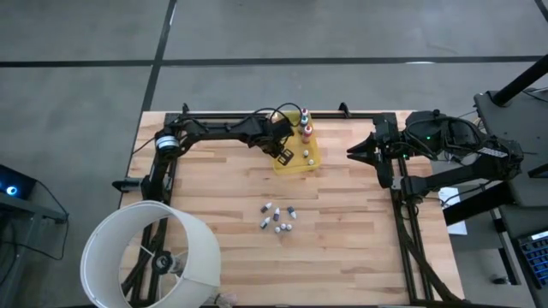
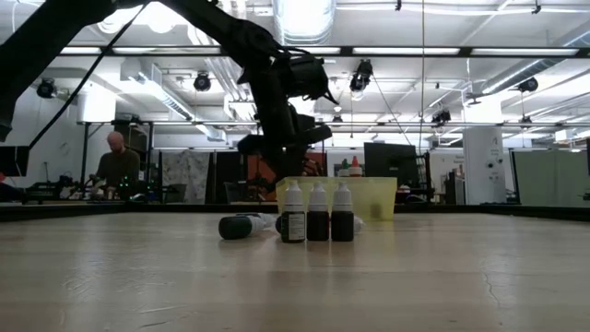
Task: Pick & Place food coloring
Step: Put the top small green food coloring bottle into the yellow bin
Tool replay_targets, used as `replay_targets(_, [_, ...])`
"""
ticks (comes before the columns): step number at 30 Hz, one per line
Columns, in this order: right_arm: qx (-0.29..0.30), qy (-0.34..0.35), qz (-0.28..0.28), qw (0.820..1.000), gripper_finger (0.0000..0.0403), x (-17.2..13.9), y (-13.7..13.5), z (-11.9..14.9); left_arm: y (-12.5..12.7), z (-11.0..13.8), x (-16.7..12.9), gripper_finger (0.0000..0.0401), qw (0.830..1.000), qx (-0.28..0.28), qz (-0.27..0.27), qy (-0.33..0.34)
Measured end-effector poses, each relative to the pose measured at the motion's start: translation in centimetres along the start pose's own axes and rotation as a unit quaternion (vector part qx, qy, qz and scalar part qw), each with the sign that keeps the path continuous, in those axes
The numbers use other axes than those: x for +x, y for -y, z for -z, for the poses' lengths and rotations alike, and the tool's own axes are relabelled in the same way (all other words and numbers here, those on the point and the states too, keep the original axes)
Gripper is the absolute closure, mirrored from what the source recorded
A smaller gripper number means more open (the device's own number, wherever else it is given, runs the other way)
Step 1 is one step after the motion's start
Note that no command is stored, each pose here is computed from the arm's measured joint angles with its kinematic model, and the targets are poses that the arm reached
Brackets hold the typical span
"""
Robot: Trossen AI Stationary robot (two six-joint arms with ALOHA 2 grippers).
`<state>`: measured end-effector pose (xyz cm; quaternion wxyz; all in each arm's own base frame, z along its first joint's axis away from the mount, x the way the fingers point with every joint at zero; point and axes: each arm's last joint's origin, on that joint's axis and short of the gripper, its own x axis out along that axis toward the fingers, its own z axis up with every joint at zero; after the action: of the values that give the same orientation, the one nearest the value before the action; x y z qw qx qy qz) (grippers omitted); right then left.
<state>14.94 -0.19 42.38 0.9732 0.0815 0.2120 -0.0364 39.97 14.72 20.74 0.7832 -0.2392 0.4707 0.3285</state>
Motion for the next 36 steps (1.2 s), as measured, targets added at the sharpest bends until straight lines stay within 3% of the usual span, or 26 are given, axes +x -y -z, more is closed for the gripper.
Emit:
replay_targets(15, [0.0, 0.0, 0.0, 1.0, 0.0344, 0.0, 0.0, 0.0, 0.3, -0.14, 0.2, 0.0358, 0.999, 0.009, 0.029, 0.01])
replay_targets(36, [-0.009, 0.0, 0.0, 1.0, 0.0344, 0.02, 0.0, 0.0, 0.45, 0.27, 0.91, 0.0358, 0.999, 0.045, 0.024, -0.004])
